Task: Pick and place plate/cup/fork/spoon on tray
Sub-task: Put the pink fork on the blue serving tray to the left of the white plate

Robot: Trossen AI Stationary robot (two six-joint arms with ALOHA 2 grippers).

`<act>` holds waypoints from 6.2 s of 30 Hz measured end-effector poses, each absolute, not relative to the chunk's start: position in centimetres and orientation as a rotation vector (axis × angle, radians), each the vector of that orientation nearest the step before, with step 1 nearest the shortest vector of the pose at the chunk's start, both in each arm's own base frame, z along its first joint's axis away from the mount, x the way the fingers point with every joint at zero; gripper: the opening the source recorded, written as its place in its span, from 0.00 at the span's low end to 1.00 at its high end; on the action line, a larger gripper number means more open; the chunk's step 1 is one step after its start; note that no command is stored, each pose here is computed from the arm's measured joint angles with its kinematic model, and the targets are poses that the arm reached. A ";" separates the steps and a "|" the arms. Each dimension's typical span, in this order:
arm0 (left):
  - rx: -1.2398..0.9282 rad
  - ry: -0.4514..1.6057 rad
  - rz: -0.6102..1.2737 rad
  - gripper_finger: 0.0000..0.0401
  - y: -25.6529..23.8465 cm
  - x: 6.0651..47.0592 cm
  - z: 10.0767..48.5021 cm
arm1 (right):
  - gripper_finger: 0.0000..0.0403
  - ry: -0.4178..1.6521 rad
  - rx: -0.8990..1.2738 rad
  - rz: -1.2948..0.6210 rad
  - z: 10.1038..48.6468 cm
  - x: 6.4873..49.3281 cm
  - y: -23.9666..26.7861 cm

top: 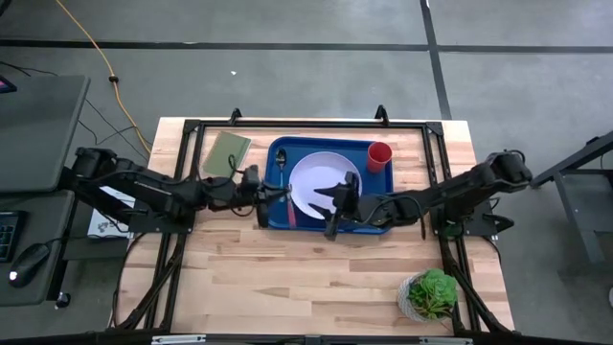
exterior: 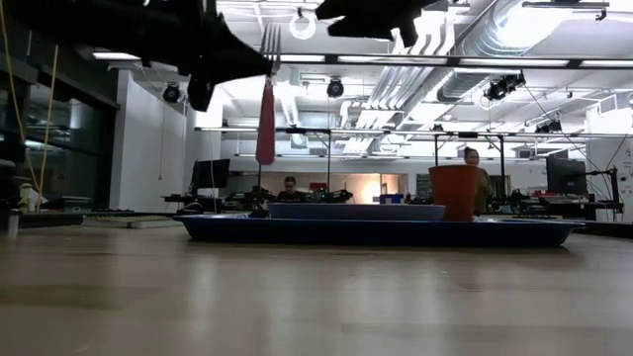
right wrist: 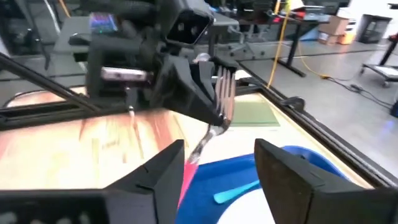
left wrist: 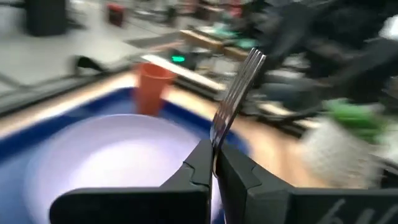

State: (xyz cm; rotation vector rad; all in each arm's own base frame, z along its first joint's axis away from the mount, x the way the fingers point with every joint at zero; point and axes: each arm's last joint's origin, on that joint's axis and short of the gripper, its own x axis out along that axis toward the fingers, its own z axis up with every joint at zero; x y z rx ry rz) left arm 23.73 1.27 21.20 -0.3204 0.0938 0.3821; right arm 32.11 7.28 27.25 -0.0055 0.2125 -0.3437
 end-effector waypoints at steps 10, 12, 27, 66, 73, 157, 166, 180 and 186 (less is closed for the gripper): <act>-0.116 0.235 0.760 0.00 1.8 23.8 18.6 | 0.50 0.191 0.006 -0.343 28.3 31.1 8.0; -0.092 0.229 0.804 0.00 1.9 24.2 18.1 | 0.50 0.192 0.006 -0.343 28.3 31.1 8.0; -0.029 0.158 0.921 0.00 2.2 26.4 15.3 | 0.50 0.194 0.005 -0.342 28.3 31.1 8.0; 0.112 0.158 1.050 0.00 4.8 27.4 17.3 | 0.50 0.200 0.005 -0.324 28.2 31.2 8.0; 0.011 0.141 1.082 0.00 6.8 27.4 16.1 | 0.50 0.200 0.003 -0.323 28.2 31.2 8.0; -0.304 -0.061 0.234 0.00 1.9 26.1 25.9 | 0.50 0.233 0.177 -0.113 23.6 35.7 4.7; -0.294 -0.021 0.382 0.00 3.9 23.6 27.1 | 0.50 0.376 0.091 -0.242 25.6 32.5 4.5; -0.729 0.217 0.607 0.00 11.1 23.7 16.6 | 0.50 0.376 0.016 -0.348 26.8 30.6 6.5; -0.845 0.274 0.625 0.00 12.9 24.8 13.9 | 0.50 0.381 0.014 -0.353 26.7 30.6 6.4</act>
